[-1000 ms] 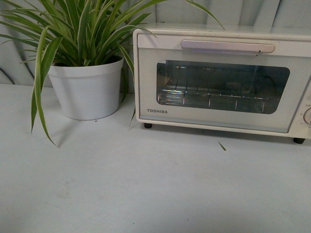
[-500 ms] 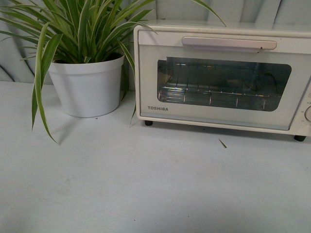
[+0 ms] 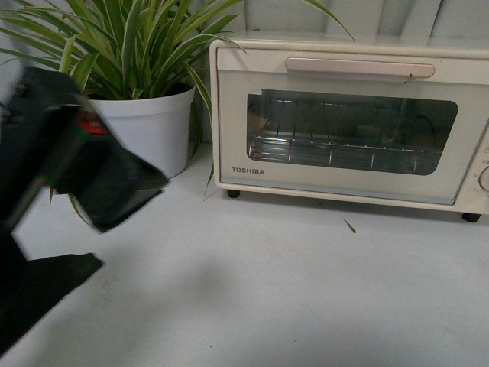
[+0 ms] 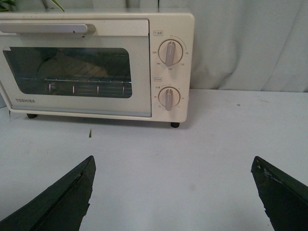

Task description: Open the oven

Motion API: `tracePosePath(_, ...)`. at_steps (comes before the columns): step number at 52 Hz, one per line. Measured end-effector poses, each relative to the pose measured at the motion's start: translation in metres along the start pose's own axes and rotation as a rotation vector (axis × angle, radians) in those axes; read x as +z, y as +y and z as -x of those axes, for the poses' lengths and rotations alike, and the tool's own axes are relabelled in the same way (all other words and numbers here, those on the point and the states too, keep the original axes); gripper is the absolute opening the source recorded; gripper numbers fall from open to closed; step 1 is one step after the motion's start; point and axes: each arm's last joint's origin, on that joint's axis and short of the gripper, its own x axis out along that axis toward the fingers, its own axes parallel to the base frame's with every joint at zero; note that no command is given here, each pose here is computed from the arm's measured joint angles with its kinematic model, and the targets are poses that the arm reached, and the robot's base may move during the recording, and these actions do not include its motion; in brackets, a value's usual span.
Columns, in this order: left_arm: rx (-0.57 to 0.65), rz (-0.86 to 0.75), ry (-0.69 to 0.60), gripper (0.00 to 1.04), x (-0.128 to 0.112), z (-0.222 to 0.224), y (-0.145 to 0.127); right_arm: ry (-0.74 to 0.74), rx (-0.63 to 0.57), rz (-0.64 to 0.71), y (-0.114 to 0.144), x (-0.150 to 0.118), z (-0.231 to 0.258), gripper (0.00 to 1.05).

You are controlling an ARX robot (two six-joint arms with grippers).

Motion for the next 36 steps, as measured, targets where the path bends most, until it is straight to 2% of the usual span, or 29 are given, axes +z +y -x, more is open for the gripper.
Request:
tracePosePath(5,0.002,0.029,0.056,0.98,-0.008,-0.032,-0.008,0.0,0.0,0.0,0.0,0.0,0.0,0.95)
tracePosePath(17,0.036,0.097,0.121,0.98,-0.02,-0.076,-0.011,0.0,0.0,0.0,0.0,0.0,0.0,0.95)
tracePosePath(36,0.047,0.149,0.166,0.98,-0.035,-0.106,-0.017,0.0,0.0,0.0,0.0,0.0,0.0,0.95)
